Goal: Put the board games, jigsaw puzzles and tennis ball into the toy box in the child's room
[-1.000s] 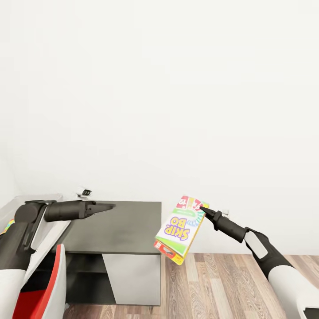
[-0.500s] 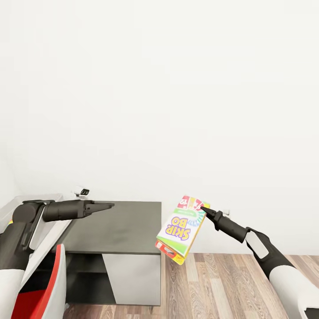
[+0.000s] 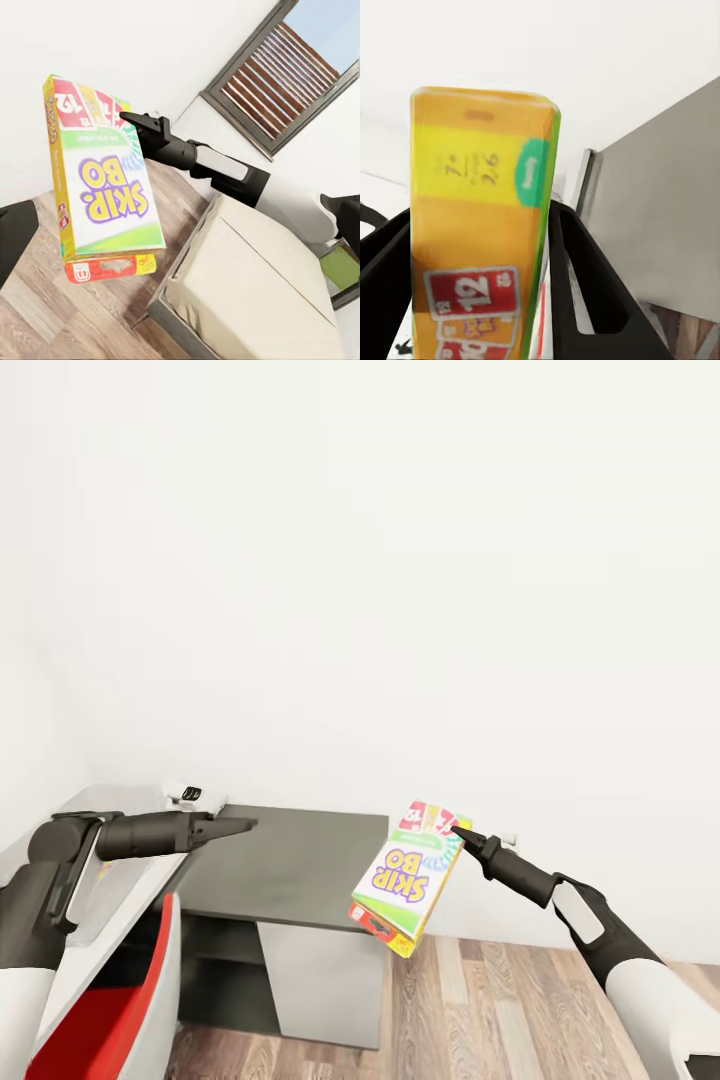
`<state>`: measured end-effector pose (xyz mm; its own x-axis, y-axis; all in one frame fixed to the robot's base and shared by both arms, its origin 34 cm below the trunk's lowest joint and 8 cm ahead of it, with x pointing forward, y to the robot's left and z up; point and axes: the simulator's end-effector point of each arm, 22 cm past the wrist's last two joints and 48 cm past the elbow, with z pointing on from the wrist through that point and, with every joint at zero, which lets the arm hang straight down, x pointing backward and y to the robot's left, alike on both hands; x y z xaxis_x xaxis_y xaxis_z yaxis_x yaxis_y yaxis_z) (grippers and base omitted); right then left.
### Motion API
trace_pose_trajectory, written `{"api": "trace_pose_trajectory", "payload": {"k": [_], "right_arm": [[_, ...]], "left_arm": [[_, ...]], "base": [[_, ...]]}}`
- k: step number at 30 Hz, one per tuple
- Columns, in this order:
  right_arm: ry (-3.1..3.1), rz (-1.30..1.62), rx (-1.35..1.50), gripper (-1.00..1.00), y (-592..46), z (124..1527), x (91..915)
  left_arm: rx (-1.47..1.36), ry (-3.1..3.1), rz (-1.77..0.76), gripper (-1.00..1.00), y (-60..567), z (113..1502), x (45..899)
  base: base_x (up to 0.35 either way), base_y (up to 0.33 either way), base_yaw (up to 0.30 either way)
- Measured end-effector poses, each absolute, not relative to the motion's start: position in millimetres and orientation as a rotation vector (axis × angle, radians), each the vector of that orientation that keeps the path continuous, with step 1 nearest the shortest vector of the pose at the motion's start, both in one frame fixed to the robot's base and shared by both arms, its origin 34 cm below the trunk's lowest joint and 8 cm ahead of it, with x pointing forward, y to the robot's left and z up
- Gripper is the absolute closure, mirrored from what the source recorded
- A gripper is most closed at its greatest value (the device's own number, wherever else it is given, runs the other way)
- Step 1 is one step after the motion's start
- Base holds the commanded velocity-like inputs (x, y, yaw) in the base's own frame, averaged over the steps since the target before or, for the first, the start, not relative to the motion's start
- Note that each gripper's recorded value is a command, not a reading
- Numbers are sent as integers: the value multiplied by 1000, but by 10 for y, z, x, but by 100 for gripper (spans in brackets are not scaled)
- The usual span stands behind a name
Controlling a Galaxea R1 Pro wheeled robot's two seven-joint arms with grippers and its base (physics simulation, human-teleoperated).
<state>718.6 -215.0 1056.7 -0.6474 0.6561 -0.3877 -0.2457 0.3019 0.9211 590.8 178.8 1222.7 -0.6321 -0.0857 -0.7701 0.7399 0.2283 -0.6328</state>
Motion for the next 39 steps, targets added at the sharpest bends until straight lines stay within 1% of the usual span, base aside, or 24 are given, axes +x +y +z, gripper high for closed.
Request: {"api": "trace_pose_trajectory", "payload": {"k": [5, 14, 21, 26, 39], "right_arm": [[1786, 1455, 369, 100, -2134, 10568, 7184], [1789, 1460, 373, 100, -2147, 10572, 7179], [1818, 1509, 379, 100, -2016, 10613, 7171], [1898, 1426, 385, 100, -1958, 10666, 7345], [1910, 1378, 327, 100, -1628, 11375, 7835]], "left_arm": [[606, 1796, -1483, -100, 1789, 12229, 5907], [605, 1797, -1483, -100, 1790, 12228, 5906], [604, 1800, -1480, -100, 1792, 12220, 5908], [604, 1800, -1481, -100, 1792, 12219, 5908], [601, 1809, -1468, -100, 1850, 12213, 5913]], "base": [[-113, 0, 290], [-9, 0, 291], [0, 0, 292], [0, 0, 292], [0, 0, 292]]}}
